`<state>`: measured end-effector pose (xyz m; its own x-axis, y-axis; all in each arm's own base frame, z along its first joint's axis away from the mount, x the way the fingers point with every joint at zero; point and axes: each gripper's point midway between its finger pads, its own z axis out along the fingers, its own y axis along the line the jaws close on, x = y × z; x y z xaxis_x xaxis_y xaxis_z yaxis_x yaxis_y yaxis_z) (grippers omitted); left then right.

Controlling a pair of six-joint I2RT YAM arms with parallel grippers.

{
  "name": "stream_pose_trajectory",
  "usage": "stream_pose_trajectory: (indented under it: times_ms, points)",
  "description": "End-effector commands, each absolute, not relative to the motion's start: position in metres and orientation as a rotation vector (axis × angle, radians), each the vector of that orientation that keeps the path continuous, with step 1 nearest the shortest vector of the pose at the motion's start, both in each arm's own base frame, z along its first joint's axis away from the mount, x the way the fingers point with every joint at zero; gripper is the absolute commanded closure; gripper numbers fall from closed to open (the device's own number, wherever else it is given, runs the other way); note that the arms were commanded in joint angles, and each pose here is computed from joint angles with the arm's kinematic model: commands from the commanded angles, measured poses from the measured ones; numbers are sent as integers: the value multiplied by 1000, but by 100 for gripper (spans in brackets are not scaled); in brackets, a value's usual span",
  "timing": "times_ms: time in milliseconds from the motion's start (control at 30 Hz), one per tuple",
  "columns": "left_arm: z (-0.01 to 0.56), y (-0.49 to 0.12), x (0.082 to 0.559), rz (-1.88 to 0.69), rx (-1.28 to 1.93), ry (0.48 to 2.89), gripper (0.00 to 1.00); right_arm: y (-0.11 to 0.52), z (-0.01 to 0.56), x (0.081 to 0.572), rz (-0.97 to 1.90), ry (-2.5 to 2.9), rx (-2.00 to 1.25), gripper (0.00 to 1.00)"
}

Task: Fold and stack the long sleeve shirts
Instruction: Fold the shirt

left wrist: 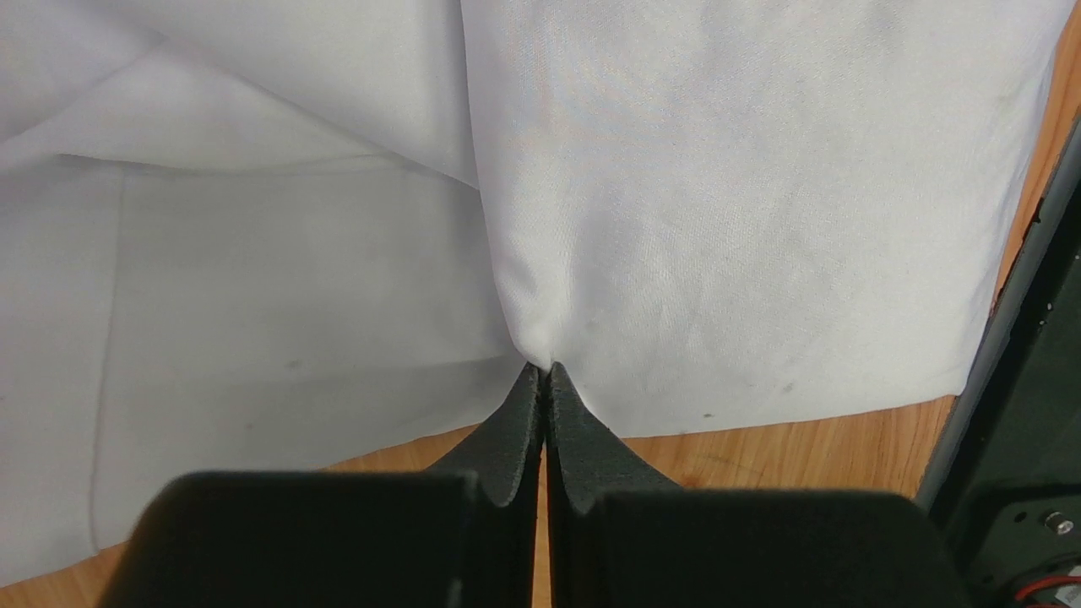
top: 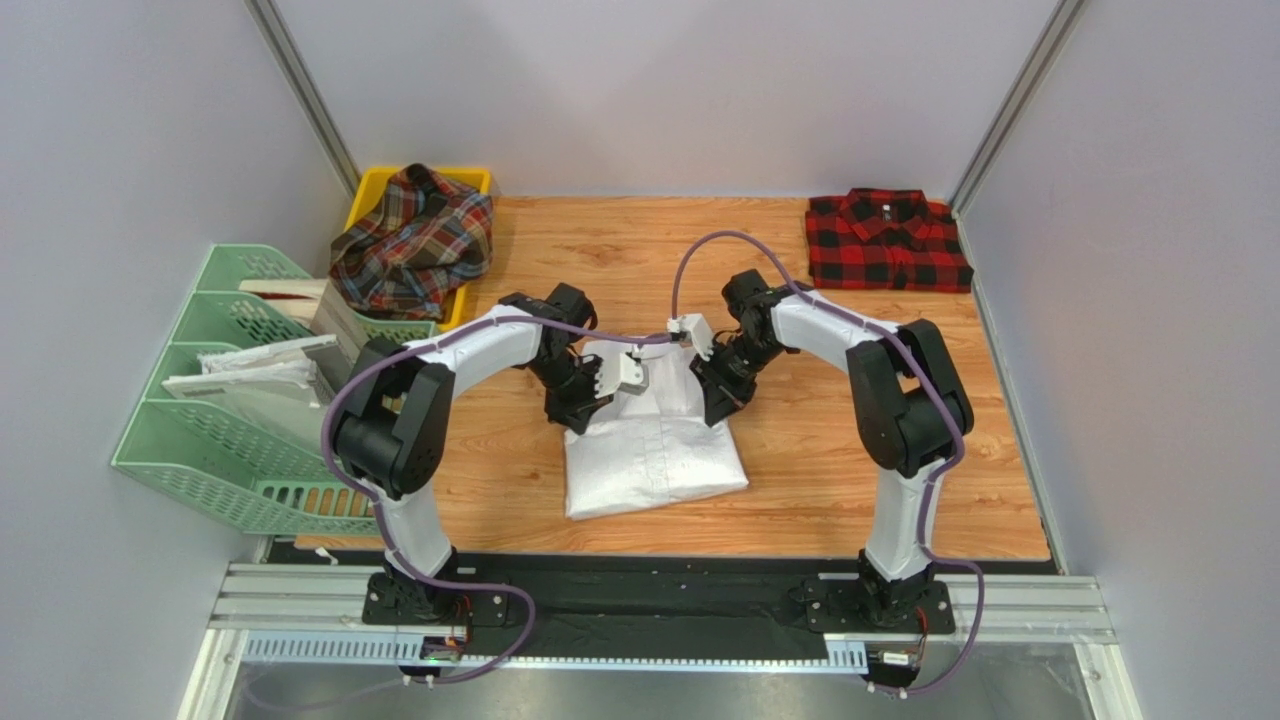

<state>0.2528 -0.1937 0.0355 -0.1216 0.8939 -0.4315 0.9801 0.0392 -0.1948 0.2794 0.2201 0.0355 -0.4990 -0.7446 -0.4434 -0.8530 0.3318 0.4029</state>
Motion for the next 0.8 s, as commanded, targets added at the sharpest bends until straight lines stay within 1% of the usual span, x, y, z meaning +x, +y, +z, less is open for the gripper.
stream_pose_trajectory:
  times_ms: [0, 100, 133, 200, 233, 267, 300, 333, 367, 400, 433, 467, 500, 533, 567, 600, 633, 667, 733, 767]
  points:
    - [49, -201, 254, -659, 1957, 2040, 100, 232, 31, 256, 1090, 2533, -1269, 100]
    - [45, -200, 230, -665, 2014, 2013, 100, 230, 28, 235, 1123, 2584, -1209, 100]
    - [39, -200, 214, -685, 2042, 2025, 100, 230, 32, 228, 1120, 2575, -1212, 100]
    - [42, -202, 199, -734, 2011, 2053, 100, 228, 30, 210, 1147, 2610, -1183, 100]
    - [41, -203, 187, -780, 2005, 2067, 100, 232, 33, 205, 1151, 2585, -1221, 100]
    - [41, -203, 185, -795, 1988, 2079, 100, 230, 39, 205, 1106, 2571, -1231, 100]
    - [44, -204, 184, -796, 1965, 2093, 99, 231, 43, 202, 1126, 2577, -1213, 96]
    - [45, -202, 183, -787, 1968, 2094, 96, 233, 49, 202, 1137, 2573, -1209, 86]
    - [50, -202, 186, -781, 1964, 2078, 87, 234, 57, 203, 1146, 2561, -1215, 73]
    - [62, -204, 189, -774, 1951, 2030, 80, 230, 63, 199, 1167, 2584, -1216, 69]
    - [73, -207, 195, -778, 1919, 1994, 74, 229, 74, 213, 1166, 2561, -1189, 64]
    - [83, -210, 199, -769, 1911, 1954, 64, 228, 81, 217, 1181, 2559, -1166, 53]
    - [95, -212, 199, -763, 1909, 1898, 61, 228, 88, 216, 1239, 2575, -1127, 50]
    - [108, -220, 201, -797, 1889, 1854, 57, 226, 97, 226, 1266, 2567, -1072, 47]
    - [116, -225, 199, -829, 1875, 1834, 50, 230, 106, 235, 1288, 2542, -1047, 45]
    - [126, -232, 198, -865, 1862, 1810, 44, 236, 108, 239, 1330, 2539, -1023, 46]
    - [131, -240, 192, -935, 1844, 1806, 43, 243, 111, 241, 1363, 2554, -982, 47]
    - [133, -245, 190, -964, 1840, 1798, 41, 252, 118, 247, 1414, 2528, -962, 51]
    - [129, -258, 183, -1018, 1853, 1795, 39, 270, 112, 251, 1484, 2546, -923, 56]
    - [127, -262, 182, -1022, 1856, 1796, 39, 277, 113, 253, 1510, 2540, -915, 61]
